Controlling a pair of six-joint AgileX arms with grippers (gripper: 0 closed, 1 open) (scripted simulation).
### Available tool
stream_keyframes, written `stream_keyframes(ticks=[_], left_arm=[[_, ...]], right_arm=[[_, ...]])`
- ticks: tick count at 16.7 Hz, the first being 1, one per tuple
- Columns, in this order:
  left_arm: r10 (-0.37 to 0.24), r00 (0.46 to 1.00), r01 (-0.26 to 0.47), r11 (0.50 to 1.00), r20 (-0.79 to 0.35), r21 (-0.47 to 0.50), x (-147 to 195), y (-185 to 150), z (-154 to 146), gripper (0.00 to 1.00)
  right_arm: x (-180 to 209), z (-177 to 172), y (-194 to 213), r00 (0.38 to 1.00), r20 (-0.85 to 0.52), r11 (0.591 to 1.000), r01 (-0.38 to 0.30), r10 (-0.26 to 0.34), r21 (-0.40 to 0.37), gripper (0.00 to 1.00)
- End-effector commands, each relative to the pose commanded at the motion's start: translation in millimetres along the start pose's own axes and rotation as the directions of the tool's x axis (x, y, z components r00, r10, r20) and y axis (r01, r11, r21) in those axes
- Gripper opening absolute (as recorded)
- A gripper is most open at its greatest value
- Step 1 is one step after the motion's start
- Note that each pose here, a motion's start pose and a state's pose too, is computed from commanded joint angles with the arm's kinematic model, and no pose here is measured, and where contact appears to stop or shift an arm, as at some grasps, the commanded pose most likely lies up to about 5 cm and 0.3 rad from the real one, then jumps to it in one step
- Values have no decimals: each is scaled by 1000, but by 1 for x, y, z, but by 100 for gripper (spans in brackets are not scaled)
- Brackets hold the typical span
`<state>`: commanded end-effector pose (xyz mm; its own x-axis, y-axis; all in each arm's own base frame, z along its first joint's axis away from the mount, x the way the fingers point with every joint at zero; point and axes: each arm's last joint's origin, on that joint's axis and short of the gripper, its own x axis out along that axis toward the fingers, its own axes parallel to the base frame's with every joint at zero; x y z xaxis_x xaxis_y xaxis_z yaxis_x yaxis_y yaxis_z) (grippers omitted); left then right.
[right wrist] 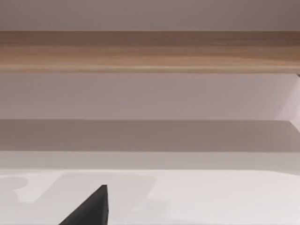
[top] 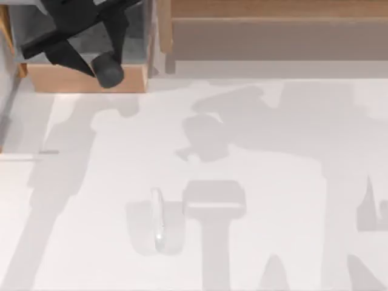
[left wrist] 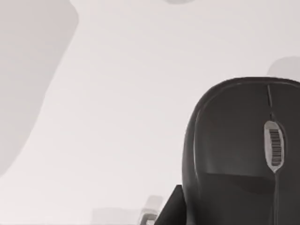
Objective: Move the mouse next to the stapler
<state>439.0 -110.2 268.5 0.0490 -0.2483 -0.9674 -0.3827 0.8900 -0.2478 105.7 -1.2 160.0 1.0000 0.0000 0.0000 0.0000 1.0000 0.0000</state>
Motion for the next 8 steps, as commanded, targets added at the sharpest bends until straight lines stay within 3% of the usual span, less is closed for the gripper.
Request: stream_keyframes(ticks=[5,8], left_arm=[[115,993,-117,981,20,155,67,-66,-95,0],[172,983,-183,949,64,258,107,-85,-163,0]], right_arm=[[0,0,0,1000,0,1000,0,0,0,100],[0,0,0,1000,0,1000,0,0,0,100]])
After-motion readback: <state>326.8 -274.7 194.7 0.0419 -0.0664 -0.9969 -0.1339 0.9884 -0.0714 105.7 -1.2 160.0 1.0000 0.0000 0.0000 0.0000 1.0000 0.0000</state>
